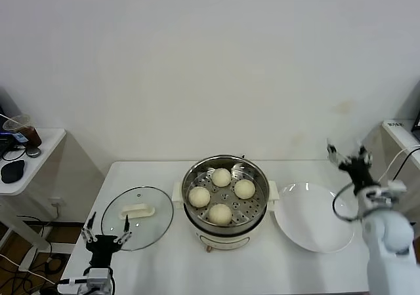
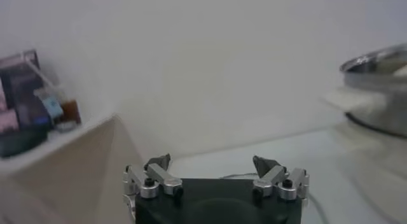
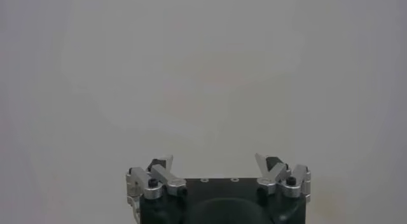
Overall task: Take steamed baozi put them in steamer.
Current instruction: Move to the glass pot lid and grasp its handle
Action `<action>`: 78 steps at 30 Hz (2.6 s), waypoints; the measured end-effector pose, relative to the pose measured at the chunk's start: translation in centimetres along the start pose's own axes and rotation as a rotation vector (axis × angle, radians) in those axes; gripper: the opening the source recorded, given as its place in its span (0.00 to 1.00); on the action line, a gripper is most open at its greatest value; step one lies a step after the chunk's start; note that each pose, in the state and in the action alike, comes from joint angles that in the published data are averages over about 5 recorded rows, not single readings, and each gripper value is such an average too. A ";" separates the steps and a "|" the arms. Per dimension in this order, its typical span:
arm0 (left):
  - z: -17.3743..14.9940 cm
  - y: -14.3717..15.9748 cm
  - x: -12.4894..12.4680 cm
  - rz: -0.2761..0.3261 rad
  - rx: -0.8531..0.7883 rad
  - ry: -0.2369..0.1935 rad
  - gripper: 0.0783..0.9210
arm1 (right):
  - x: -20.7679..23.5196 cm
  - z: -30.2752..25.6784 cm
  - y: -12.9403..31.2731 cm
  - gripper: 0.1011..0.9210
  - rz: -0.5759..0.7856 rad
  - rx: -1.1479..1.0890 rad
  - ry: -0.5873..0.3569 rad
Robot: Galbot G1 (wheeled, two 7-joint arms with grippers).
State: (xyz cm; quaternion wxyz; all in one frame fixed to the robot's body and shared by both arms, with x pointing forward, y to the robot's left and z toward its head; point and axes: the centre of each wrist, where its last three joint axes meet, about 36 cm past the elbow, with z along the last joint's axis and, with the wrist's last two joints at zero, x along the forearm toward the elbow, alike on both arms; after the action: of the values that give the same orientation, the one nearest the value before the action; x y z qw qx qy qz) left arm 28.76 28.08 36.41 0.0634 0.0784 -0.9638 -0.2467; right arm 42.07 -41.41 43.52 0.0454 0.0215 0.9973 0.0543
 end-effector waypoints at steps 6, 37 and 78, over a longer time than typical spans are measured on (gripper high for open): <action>1.4 0.3 -1.9 -0.007 -0.400 -0.064 0.88 | 4.6 2.7 0.3 0.88 0.108 -0.021 0.048; 5.5 -5.2 -7.9 0.052 -1.296 -0.024 0.88 | 12.0 6.3 1.4 0.88 0.268 0.001 0.160; 6.6 -6.7 -14.9 0.005 -1.180 0.082 0.88 | 12.0 9.3 0.8 0.88 0.303 0.002 0.217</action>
State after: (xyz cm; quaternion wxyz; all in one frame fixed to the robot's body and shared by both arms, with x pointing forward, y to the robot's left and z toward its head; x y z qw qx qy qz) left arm 43.11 28.06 26.13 0.1341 0.0371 -0.6607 -0.7376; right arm 30.98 -39.06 33.33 -0.0714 0.1655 0.9817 0.0615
